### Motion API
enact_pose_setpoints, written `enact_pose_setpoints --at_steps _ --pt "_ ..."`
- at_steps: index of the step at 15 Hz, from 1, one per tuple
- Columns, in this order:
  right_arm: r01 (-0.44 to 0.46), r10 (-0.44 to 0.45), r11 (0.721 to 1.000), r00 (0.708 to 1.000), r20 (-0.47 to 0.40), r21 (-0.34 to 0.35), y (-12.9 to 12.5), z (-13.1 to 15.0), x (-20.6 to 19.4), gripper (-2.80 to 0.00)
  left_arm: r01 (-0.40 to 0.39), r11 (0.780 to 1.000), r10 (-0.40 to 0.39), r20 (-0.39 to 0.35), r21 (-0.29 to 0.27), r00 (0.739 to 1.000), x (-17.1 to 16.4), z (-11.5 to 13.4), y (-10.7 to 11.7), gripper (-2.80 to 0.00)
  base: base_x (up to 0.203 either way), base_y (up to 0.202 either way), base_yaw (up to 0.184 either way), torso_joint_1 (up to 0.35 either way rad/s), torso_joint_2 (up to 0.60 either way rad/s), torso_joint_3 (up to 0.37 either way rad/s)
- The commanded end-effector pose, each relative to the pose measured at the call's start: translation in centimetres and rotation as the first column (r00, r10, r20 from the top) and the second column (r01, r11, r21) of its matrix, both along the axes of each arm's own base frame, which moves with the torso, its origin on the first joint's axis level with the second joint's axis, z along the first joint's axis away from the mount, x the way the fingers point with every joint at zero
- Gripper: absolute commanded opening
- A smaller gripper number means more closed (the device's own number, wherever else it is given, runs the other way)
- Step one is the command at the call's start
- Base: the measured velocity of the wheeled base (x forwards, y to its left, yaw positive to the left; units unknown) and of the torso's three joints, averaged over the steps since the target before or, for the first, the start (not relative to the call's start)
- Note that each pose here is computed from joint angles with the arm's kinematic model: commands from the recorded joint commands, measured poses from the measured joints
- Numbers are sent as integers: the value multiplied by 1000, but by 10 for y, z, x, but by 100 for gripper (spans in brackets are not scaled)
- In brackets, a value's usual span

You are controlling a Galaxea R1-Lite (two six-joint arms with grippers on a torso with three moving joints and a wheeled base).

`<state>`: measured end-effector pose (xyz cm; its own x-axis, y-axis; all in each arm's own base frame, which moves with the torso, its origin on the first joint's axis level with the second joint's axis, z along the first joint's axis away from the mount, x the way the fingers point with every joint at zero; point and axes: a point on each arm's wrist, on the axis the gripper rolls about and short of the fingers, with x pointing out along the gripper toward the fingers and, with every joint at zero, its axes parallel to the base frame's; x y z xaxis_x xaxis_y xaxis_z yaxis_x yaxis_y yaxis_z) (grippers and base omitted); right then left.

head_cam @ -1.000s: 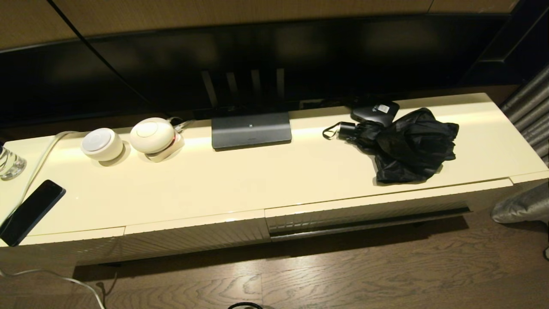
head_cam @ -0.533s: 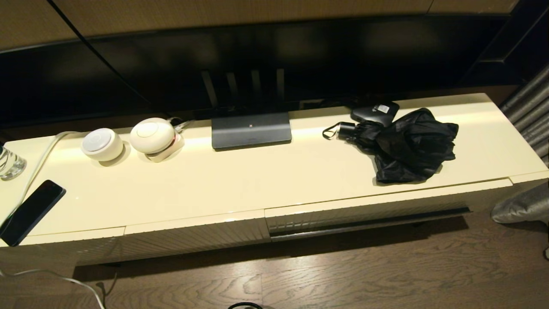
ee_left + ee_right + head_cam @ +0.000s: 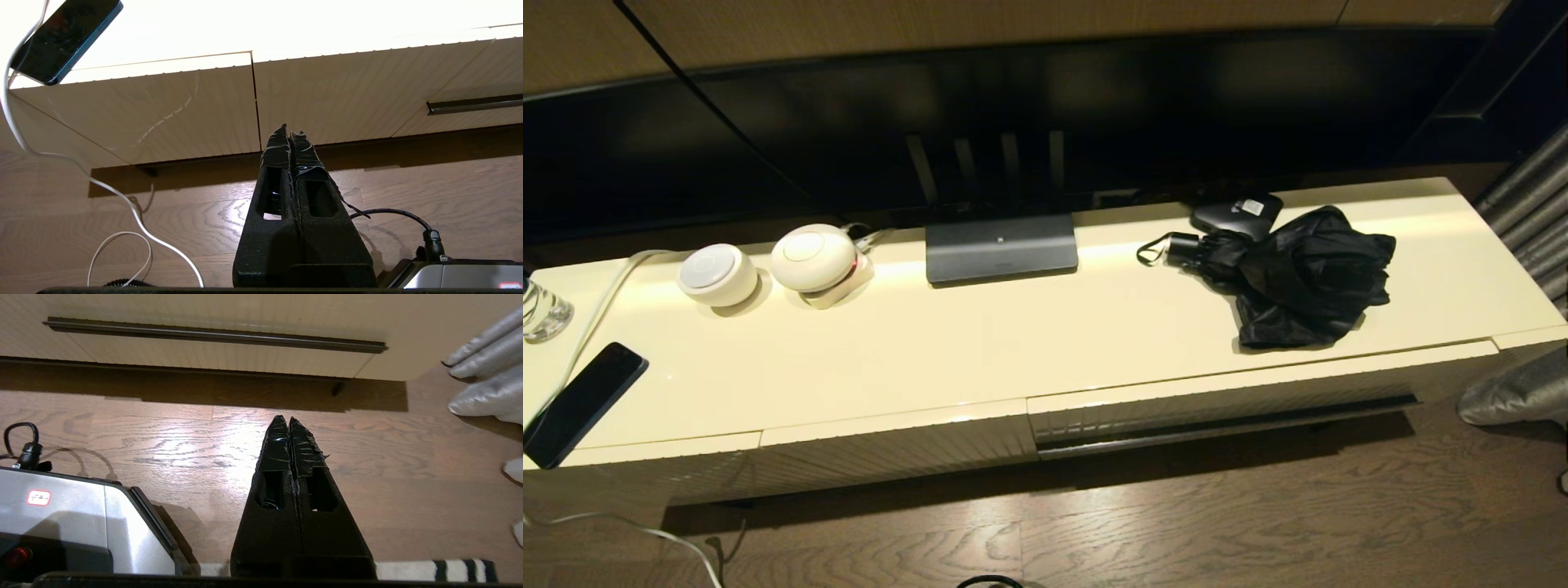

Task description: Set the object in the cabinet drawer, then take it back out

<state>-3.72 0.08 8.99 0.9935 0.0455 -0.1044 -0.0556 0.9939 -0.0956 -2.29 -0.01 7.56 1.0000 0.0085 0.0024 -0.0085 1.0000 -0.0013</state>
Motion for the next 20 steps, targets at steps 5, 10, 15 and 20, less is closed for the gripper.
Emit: enact_pose_setpoints --at_steps 5,10,15,20 --pt "-2 0 1000 994 108 20 0 -14 14 -280 -1 1000 1 -4 0 1000 0 -1 0 -280 0 0 0 0 0 0" --pt "9 -14 999 994 105 52 0 -15 14 -280 -1 1000 1 -4 0 1000 0 -1 0 -280 0 0 0 0 0 0" --pt "33 -43 995 994 103 93 -1 -14 15 -280 -1 1000 1 -5 0 1000 0 -1 0 -280 0 0 0 0 0 0" --pt "39 -50 994 993 104 104 -1 -14 15 -280 -1 1000 1 -4 0 1000 0 -1 0 -280 0 0 0 0 0 0"
